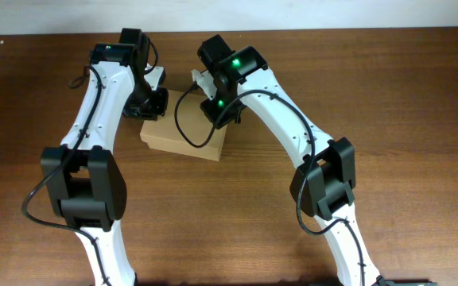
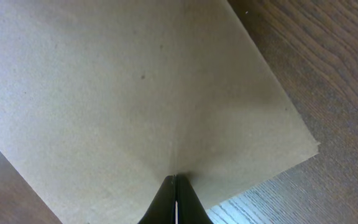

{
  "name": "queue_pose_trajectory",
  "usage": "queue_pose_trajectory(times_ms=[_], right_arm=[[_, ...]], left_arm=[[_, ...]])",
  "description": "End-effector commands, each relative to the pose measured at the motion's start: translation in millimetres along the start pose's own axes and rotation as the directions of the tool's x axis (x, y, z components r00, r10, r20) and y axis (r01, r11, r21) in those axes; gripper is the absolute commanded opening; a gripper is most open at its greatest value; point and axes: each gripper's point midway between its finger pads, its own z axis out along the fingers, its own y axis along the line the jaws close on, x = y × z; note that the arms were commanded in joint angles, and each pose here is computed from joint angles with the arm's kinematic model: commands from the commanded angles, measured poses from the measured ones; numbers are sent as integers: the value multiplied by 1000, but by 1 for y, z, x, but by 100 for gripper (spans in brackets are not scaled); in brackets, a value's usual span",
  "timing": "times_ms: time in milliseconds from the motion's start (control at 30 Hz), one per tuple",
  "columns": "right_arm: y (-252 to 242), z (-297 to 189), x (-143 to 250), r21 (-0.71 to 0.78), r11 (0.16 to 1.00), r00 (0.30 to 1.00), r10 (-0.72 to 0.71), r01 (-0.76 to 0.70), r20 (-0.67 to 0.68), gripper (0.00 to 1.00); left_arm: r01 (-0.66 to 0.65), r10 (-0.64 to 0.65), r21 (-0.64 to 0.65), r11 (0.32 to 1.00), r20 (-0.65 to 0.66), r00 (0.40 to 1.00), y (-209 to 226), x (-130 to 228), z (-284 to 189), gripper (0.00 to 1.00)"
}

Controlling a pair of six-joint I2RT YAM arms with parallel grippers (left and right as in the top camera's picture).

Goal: Pack container
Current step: 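Press the closed lid down with the right gripper, then push the closed box toward the table center with the left gripper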

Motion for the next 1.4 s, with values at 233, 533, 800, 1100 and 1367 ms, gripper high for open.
queue_pose_trajectory(times_ms=[233, 533, 800, 1100, 1367], right_arm=[[-50, -97, -26, 236, 970, 981, 9, -56, 194, 4], [-117, -173, -24, 258, 908, 894, 214, -331, 393, 4], [-163, -181, 1, 269, 866, 871, 303, -421, 386, 4], [-168, -183, 3, 272, 862, 868, 307, -427, 389, 4], [-169, -184, 2, 272, 862, 866, 305, -428, 397, 4]], left_arm=[[61, -39, -96, 993, 222, 974, 15, -37, -78, 2], [151, -122, -171, 974, 168, 978, 56, -18, -80, 2], [192, -188, -171, 966, 41, 981, 68, 11, -38, 2], [210, -210, -12, 978, -15, 978, 39, 20, 10, 2], [206, -204, 58, 977, -39, 978, -8, 21, 19, 2]])
